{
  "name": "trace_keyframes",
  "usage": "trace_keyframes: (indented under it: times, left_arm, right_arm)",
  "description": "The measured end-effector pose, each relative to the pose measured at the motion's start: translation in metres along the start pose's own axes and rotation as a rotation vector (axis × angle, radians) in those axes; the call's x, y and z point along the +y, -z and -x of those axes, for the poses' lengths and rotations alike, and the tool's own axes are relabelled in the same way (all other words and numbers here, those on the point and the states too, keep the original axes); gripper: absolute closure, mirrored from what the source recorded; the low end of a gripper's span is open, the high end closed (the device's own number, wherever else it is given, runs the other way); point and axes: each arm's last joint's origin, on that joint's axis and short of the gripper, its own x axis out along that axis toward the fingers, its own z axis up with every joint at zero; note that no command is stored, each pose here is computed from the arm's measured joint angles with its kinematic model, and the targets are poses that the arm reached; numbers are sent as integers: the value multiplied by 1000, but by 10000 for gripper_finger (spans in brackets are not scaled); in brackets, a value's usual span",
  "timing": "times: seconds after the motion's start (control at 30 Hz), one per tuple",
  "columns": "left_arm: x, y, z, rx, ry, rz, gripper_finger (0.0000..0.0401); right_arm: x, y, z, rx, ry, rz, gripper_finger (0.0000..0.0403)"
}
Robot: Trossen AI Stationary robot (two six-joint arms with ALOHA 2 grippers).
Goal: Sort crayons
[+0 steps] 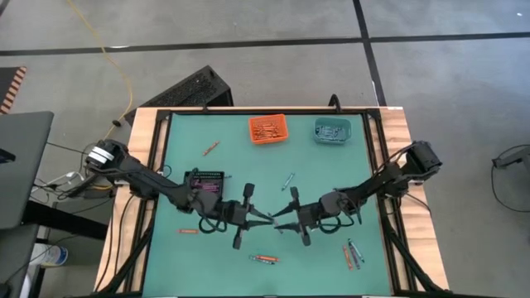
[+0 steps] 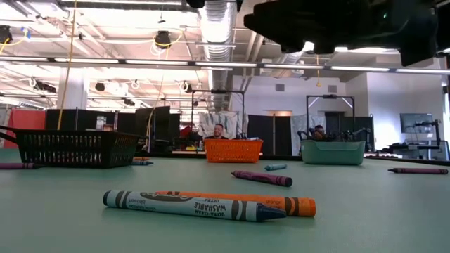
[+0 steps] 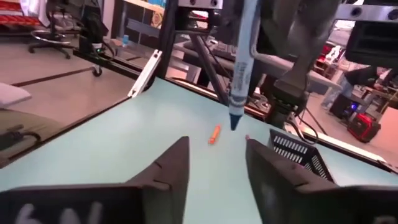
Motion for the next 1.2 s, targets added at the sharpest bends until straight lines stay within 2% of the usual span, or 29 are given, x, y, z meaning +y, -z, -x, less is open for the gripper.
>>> trace_keyframes:
  times: [0.13,0.27,0.47,0.6,0.93,1.07,1.2]
  left_arm:
    - [-1,4,0,39,14,15,389]
    - [-2,8,-2,46,21,38,389]
    - [-2,16,-8,37,11,39,389]
    - [0,20,-10,42,9,-13,389]
    - [7,20,-11,39,-20,-34,389]
    - [7,20,-11,39,-19,-33,389]
    - [7,20,-11,38,-16,-31,389]
  right_arm:
    - [0,0,0,1,-2,8,199]
    - [-4,-3,-3,-12,12,5,171]
    - [-1,-9,-6,-34,6,2,166]
    - [1,-10,-6,-37,-3,3,172]
    - [-3,-9,-6,-37,12,1,210]
    - [-3,-9,-6,-36,14,1,251]
    - [-3,-9,-6,-35,15,1,309]
